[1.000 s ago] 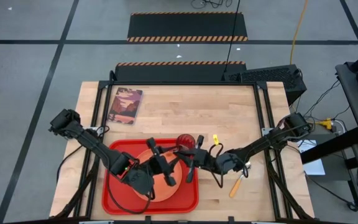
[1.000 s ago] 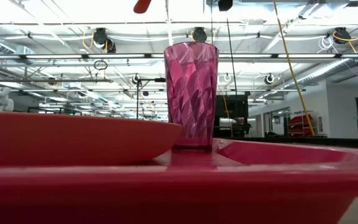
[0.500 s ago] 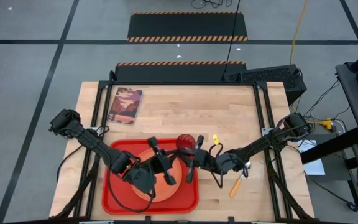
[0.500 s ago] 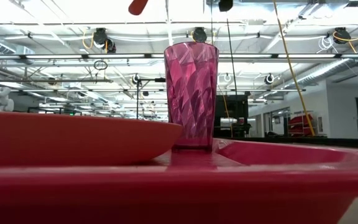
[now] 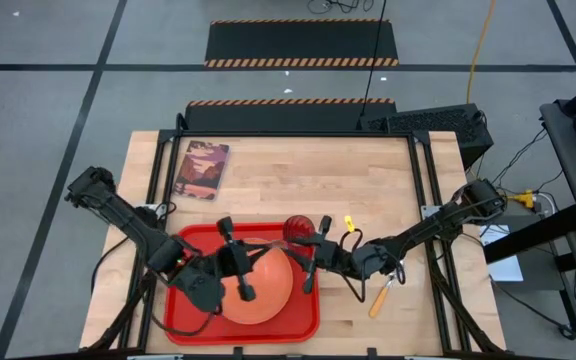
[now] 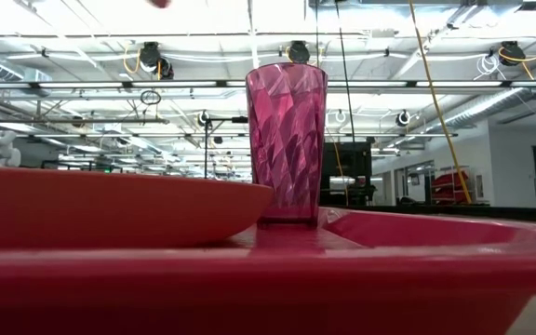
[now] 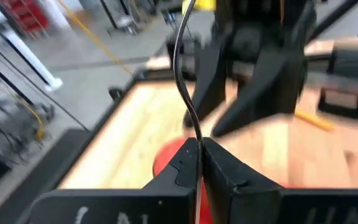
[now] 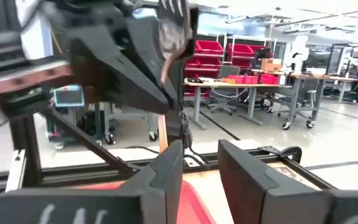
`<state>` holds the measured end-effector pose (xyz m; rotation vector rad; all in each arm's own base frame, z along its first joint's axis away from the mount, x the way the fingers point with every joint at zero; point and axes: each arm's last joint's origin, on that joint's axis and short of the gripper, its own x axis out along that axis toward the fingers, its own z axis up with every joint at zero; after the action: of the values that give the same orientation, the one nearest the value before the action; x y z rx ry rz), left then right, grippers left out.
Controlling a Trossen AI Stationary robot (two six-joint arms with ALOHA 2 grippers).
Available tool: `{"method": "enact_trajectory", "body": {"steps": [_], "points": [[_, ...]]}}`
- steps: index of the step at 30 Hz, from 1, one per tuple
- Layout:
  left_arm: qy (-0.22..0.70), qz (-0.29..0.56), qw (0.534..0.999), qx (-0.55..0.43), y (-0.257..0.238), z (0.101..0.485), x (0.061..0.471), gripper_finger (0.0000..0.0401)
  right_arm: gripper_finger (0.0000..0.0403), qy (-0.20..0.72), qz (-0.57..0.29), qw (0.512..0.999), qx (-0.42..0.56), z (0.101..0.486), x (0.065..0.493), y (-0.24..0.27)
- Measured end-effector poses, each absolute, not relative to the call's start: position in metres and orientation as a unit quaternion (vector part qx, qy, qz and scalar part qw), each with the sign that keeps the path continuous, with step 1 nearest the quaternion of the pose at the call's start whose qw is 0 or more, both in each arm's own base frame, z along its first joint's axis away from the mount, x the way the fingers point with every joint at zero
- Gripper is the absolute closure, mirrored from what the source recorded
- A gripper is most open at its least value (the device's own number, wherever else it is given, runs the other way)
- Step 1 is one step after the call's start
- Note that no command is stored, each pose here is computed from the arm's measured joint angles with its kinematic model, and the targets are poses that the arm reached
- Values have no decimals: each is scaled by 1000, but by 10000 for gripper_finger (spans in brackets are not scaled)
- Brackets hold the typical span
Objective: Pick and place plate/cup/fork/spoon on tray
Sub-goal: Put the orange fork on the red serving tray to the left of the orange plate
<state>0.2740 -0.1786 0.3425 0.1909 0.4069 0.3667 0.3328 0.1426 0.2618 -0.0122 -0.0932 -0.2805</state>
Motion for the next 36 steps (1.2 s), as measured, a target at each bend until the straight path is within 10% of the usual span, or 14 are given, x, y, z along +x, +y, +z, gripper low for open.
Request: {"method": "enact_trajectory", "body": {"steps": [36], "points": [[312,250,837,-375,-196,226,102,392,298,81,-10,991,-103,291,253,189]]}}
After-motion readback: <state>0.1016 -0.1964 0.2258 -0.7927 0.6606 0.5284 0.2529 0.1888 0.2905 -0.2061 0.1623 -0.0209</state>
